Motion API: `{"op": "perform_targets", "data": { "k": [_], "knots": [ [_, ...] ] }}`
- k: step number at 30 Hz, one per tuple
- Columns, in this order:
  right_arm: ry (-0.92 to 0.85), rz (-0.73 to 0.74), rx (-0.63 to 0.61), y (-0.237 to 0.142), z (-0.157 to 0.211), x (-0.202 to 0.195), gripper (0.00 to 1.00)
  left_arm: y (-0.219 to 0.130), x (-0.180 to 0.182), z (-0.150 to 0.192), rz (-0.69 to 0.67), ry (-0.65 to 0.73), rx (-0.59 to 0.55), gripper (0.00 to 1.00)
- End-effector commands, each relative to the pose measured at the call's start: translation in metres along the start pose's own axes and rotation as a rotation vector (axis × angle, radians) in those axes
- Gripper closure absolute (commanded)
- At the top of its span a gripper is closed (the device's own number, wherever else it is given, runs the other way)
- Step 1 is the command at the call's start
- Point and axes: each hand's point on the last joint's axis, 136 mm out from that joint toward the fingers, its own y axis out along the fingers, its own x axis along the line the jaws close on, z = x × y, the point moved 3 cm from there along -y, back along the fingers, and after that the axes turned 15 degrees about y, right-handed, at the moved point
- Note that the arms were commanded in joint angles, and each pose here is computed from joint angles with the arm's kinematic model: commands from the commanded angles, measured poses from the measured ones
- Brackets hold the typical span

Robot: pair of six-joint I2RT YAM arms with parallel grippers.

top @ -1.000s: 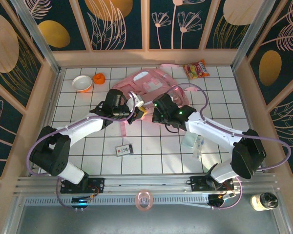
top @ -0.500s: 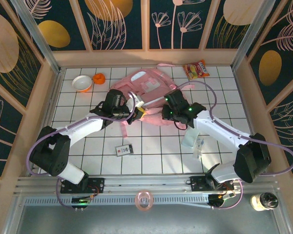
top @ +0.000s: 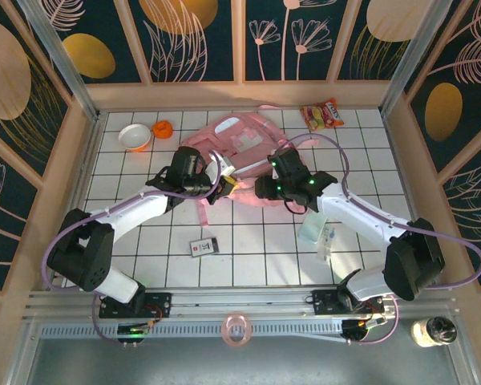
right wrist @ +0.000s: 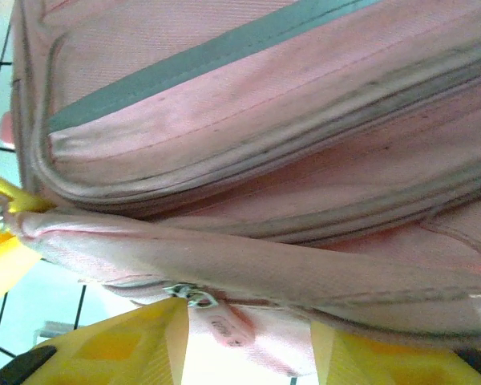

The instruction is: Pack the student bag

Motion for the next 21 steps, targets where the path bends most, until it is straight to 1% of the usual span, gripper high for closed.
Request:
{"op": "perform_targets", "data": {
  "k": [1, 7, 9, 10, 12, 15, 17, 20, 21],
  "knots": [
    [-0.077, -0.084, 0.03, 0.002, 0.004, 0.012, 0.56, -0.014, 0.005, -0.032, -0.013, 0.028, -0.099, 1.0],
    [-0.092, -0.021, 0.065, 0.01, 0.015, 0.006, 0.56, -0.014, 0.006, -0.038, -0.012, 0.027, -0.118, 1.0],
    [-0.095, 0.022, 0.062, 0.013, 0.017, 0.001, 0.57, -0.015, 0.006, -0.04, -0.011, 0.027, -0.124, 1.0],
    [-0.089, 0.052, 0.056, 0.015, 0.017, -0.003, 0.59, -0.015, 0.006, -0.04, -0.011, 0.027, -0.126, 1.0],
    [-0.084, 0.092, 0.045, 0.018, 0.016, -0.011, 0.64, -0.015, 0.006, -0.042, -0.01, 0.028, -0.132, 1.0],
    [-0.076, 0.111, 0.018, 0.018, 0.013, -0.013, 0.75, -0.016, 0.007, -0.04, -0.014, 0.024, -0.126, 1.0],
    [-0.061, 0.143, -0.006, 0.015, 0.009, -0.019, 0.86, -0.017, 0.009, -0.037, -0.024, 0.016, -0.118, 1.0],
    [-0.025, 0.182, -0.026, 0.007, 0.002, -0.03, 0.97, -0.019, 0.014, -0.029, -0.046, 0.0, -0.098, 1.0],
    [-0.009, 0.189, -0.031, 0.004, 0.001, -0.034, 0.99, -0.02, 0.016, -0.026, -0.055, -0.002, -0.09, 1.0]
  ]
}}
